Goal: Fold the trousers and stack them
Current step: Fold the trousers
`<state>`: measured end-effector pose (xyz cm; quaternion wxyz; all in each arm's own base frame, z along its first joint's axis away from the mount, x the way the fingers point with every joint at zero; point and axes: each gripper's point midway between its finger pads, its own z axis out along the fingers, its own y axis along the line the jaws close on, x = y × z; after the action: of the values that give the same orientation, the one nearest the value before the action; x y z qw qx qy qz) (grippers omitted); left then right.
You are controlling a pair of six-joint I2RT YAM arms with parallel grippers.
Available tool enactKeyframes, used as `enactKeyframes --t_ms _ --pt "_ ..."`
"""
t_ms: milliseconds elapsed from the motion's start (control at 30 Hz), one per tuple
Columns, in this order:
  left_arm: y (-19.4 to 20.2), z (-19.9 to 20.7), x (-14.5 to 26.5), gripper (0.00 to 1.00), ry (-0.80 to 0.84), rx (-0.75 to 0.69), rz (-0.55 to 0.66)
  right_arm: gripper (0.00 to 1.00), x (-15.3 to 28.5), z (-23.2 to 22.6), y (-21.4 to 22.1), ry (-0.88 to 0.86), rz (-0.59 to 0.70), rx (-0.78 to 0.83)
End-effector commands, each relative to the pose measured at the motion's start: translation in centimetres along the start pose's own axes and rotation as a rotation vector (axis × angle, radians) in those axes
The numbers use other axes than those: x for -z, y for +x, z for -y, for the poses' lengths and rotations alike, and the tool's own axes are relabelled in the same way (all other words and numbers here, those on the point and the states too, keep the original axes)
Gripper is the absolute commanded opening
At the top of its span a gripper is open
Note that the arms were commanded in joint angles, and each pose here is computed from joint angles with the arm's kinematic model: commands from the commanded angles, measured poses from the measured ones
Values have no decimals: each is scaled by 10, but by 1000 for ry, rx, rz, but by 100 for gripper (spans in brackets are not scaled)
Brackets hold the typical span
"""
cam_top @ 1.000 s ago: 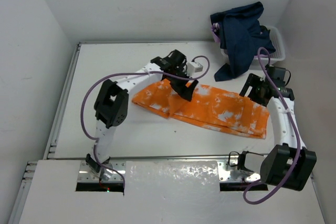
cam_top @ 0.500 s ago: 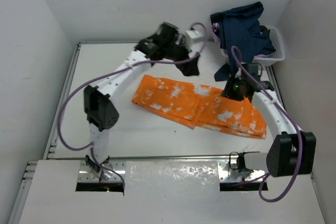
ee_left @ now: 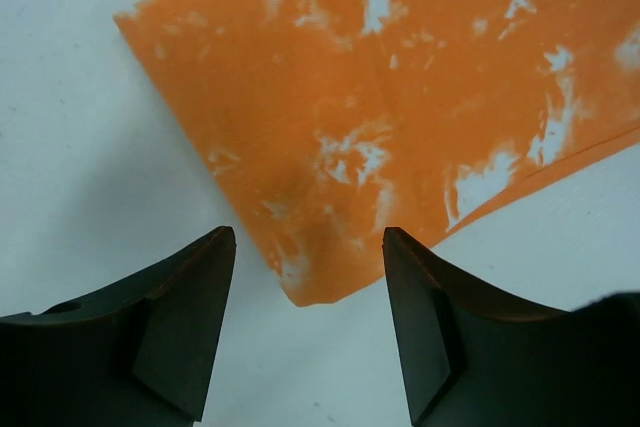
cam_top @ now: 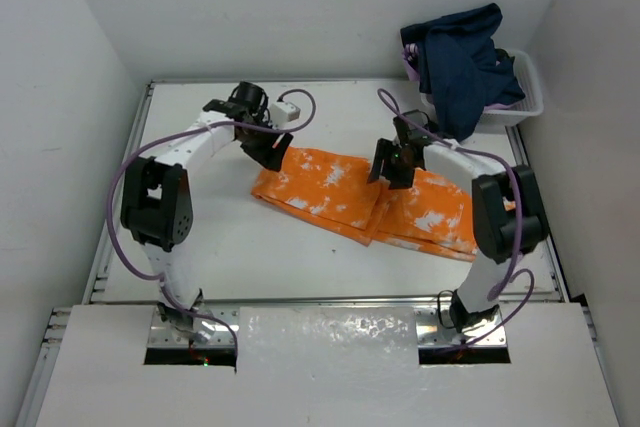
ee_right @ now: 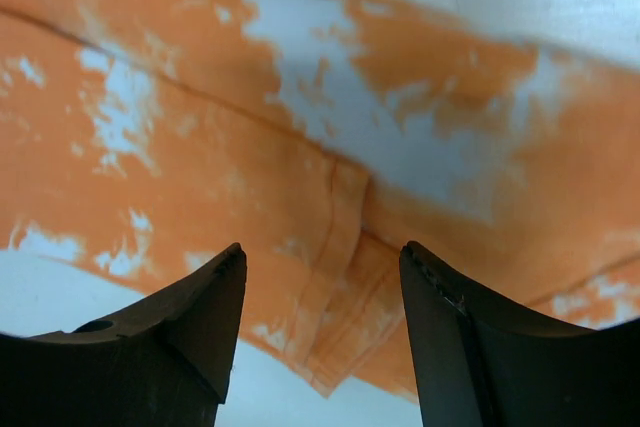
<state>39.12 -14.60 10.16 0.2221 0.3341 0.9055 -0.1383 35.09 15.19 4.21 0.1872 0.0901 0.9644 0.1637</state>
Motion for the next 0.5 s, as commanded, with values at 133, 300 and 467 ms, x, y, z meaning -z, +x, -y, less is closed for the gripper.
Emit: enactKeyframes --t_ms 133,300,467 --pt "8 -24 -4 64 -80 -28 24 59 -26 -8 -38 16 29 44" --pt "17 -29 -13 65 -78 -5 7 51 -39 -6 -30 14 -8 30" --pt "18 -34 -16 65 -63 24 13 29 -40 -10 -29 -5 -17 28"
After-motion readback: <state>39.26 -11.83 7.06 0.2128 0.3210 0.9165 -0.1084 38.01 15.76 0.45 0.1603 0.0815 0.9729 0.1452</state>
